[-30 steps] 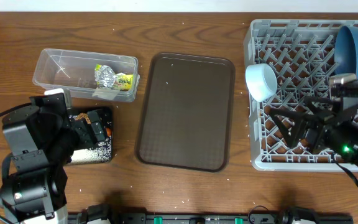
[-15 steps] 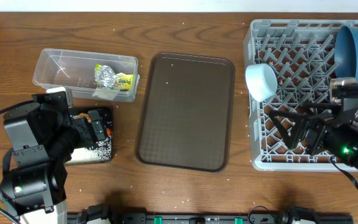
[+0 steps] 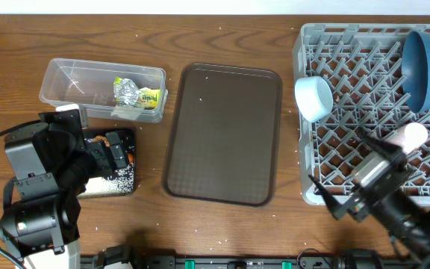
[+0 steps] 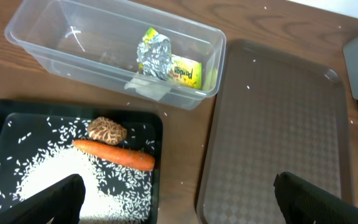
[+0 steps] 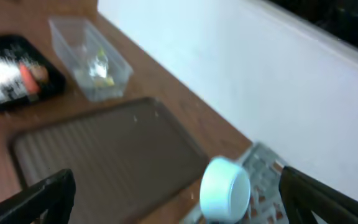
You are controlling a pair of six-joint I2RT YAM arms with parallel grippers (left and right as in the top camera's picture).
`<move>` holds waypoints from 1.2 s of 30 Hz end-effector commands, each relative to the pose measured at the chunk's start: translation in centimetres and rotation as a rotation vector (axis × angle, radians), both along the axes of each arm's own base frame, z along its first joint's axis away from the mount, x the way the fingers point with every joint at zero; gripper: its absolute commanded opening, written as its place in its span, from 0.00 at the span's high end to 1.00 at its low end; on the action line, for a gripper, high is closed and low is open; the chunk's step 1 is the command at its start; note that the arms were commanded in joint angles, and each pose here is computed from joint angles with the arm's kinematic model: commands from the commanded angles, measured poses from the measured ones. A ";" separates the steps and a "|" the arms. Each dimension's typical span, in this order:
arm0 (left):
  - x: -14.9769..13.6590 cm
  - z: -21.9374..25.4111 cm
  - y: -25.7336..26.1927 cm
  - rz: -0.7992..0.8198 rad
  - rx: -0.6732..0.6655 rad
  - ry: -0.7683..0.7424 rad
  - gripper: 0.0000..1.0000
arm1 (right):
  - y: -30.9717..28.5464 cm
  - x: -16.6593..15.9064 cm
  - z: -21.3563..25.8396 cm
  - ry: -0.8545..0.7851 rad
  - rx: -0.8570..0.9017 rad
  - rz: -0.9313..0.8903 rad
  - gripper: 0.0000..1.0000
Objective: Sort waste into correct bins and load items into the dishwasher rack
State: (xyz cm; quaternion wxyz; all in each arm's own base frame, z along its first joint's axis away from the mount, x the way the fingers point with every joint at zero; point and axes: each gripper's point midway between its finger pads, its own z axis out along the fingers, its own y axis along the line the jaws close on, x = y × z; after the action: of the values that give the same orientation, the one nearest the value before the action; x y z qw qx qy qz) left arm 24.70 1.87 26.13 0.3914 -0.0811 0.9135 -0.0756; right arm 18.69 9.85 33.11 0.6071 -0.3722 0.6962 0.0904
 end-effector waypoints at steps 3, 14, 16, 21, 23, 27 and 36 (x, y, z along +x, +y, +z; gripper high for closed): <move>0.0 0.4 -0.1 -0.017 0.011 -0.013 0.02 | -0.5 0.7 -7.1 -0.011 -0.028 -0.031 0.01; 0.0 0.4 -0.1 -0.017 0.011 -0.013 0.02 | -0.8 2.0 -14.9 -0.034 0.191 -0.099 0.01; 0.0 0.4 -0.1 -0.017 0.011 -0.013 0.02 | -1.0 2.6 -15.8 -0.035 0.207 -0.118 0.01; 0.0 0.4 -0.1 -0.017 0.011 -0.013 0.02 | -1.2 3.3 -16.8 -0.069 0.214 -0.125 0.01; 0.0 0.4 -0.1 -0.017 0.011 -0.013 0.02 | -1.2 3.5 -16.4 -0.102 0.214 -0.126 0.01; 0.0 0.4 -0.1 -0.017 0.011 -0.013 0.02 | -1.2 3.6 -16.4 -0.121 0.215 -0.123 0.01; 0.0 0.4 -0.1 -0.017 0.011 -0.013 0.02 | -1.2 3.6 -16.5 -0.114 0.215 -0.124 0.01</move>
State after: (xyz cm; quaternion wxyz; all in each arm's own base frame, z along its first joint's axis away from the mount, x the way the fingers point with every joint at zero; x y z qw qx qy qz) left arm 24.69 1.86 26.13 0.3915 -0.0778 0.9139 -0.0743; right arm 22.35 8.57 16.61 0.6858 -0.2710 0.6680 0.0999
